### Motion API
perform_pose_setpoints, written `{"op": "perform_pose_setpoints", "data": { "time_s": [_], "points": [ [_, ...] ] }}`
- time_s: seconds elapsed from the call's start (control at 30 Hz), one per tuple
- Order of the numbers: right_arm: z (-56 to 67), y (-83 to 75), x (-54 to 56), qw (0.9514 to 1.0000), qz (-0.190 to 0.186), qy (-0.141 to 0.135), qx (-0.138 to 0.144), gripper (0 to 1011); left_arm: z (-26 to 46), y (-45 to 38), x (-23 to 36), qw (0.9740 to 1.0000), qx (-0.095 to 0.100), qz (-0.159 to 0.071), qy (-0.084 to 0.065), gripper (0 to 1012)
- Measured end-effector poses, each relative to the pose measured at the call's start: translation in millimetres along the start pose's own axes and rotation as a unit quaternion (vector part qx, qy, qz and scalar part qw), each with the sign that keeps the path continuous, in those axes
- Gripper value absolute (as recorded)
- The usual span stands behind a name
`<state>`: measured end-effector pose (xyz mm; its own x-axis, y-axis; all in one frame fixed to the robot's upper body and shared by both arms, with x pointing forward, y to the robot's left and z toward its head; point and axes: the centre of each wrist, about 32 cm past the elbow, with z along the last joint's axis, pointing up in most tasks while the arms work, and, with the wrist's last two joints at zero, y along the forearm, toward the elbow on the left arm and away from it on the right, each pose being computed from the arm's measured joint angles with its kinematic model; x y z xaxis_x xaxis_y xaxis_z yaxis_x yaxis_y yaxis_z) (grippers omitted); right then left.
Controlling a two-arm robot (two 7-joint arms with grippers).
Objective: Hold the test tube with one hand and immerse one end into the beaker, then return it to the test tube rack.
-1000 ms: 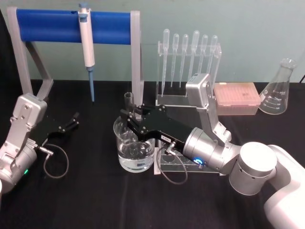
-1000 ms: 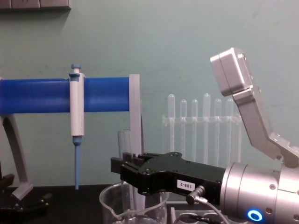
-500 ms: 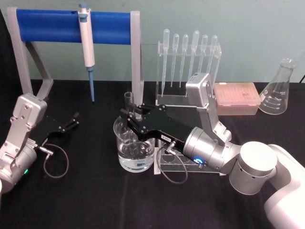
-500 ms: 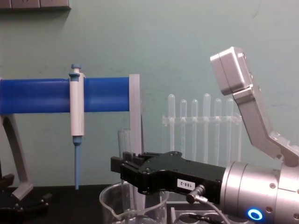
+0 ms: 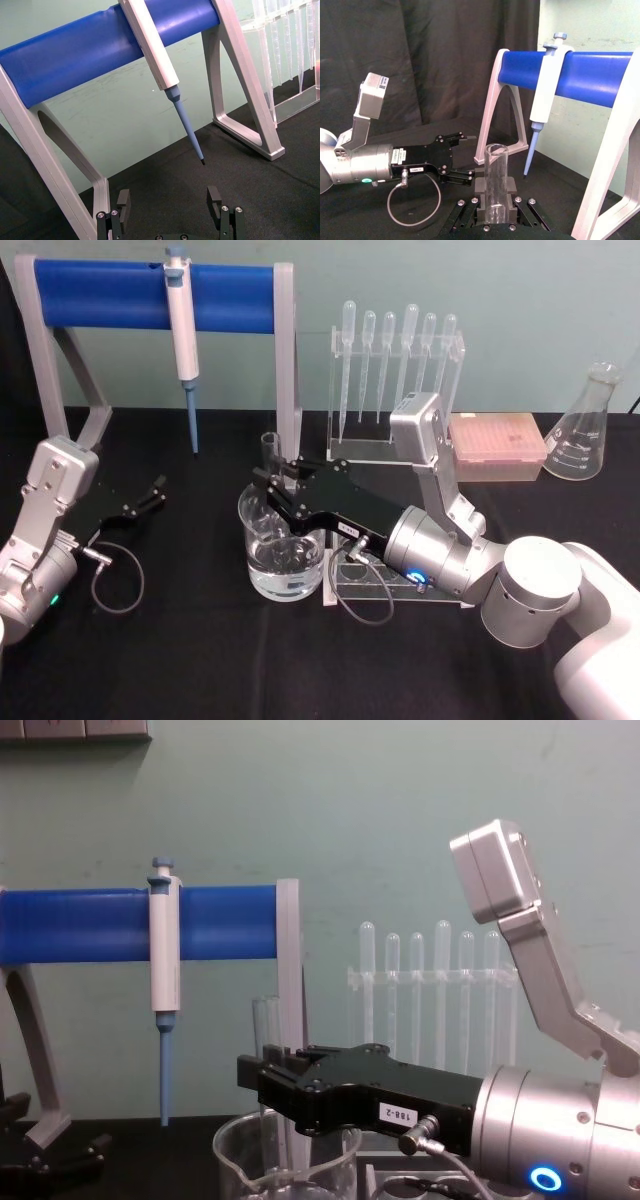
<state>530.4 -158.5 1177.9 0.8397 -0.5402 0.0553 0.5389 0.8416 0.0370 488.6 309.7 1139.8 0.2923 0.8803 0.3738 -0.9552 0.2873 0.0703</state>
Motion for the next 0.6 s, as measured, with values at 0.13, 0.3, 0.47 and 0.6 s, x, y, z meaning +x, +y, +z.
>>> {"op": "perform_pose_setpoints", "data": {
  "time_s": [0.13, 0.3, 0.47, 0.6],
  "points": [
    [0.0, 0.0, 0.0, 1.0000, 0.000, 0.000, 0.000, 224, 0.0, 0.0, 0.0, 1.0000, 0.000, 0.000, 0.000, 1000],
    [0.0, 0.0, 0.0, 1.0000, 0.000, 0.000, 0.000, 224, 0.0, 0.0, 0.0, 1.0000, 0.000, 0.000, 0.000, 1000],
    [0.0, 0.0, 0.0, 1.0000, 0.000, 0.000, 0.000, 224, 0.0, 0.0, 0.0, 1.0000, 0.000, 0.000, 0.000, 1000],
    [0.0, 0.0, 0.0, 1.0000, 0.000, 0.000, 0.000, 224, 0.0, 0.0, 0.0, 1.0000, 0.000, 0.000, 0.000, 1000]
  ]
}}
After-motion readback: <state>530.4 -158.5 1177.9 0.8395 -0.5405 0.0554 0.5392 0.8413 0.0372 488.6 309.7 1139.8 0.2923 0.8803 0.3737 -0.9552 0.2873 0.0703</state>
